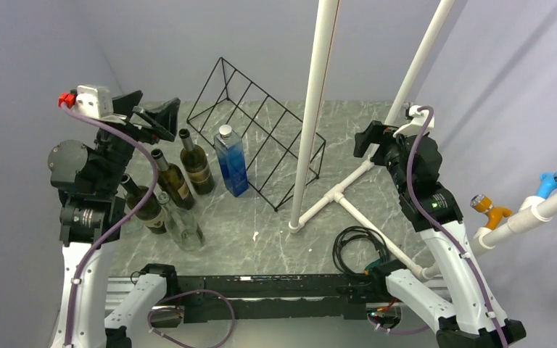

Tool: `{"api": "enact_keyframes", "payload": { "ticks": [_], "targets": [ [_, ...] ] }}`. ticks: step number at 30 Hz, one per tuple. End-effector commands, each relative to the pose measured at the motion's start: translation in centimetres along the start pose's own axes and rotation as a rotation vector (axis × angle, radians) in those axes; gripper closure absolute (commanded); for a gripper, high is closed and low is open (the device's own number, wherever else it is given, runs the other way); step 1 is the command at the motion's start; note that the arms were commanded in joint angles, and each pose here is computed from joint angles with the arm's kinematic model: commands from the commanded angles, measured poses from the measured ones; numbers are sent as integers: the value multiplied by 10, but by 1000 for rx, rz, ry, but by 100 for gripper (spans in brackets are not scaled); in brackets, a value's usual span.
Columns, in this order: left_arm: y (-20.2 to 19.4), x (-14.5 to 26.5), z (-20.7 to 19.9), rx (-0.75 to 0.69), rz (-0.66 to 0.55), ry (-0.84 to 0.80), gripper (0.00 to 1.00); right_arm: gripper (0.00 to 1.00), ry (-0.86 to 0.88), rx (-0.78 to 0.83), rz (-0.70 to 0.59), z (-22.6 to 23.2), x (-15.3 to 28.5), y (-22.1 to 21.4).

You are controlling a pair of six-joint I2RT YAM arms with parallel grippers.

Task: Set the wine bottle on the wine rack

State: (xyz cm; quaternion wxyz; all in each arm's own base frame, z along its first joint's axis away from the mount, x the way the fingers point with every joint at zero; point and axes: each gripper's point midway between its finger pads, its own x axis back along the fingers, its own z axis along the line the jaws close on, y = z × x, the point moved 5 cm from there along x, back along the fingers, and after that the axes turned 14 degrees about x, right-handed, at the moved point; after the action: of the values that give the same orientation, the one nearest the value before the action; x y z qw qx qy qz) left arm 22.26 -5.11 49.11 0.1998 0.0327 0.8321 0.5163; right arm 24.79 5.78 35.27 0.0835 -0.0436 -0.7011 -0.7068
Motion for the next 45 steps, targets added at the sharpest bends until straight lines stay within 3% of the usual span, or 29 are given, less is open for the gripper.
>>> {"api": "enact_keyframes", "payload": {
  "ticks": [1,5,10,18,26,31,37,45],
  "targets": [
    [-26,-16,-9,-13,121,-138,1,0,86,-39,-84,12,4,23],
    [-49,-20,-11,-4,184,-186,1,0,192,-43,-119,24,8,23],
    [-72,-21,-14,23,240,-216,1,0,235,-56,-46,33,0,17],
    [-101,-22,-6,39,273,-156,1,0,362,-107,-52,51,-2,15],
    [-145,-35,-9,-11,393,-121,2,0,463,-124,-53,66,-7,15],
    [-169,-51,9,-65,459,-35,11,0,488,-134,-47,71,-10,10],
    [-191,-53,10,-73,520,-46,1,0,528,-145,-23,77,-11,-3],
    [-221,-58,16,-87,627,-10,0,0,566,-158,3,86,-7,-13]
  ]
}}
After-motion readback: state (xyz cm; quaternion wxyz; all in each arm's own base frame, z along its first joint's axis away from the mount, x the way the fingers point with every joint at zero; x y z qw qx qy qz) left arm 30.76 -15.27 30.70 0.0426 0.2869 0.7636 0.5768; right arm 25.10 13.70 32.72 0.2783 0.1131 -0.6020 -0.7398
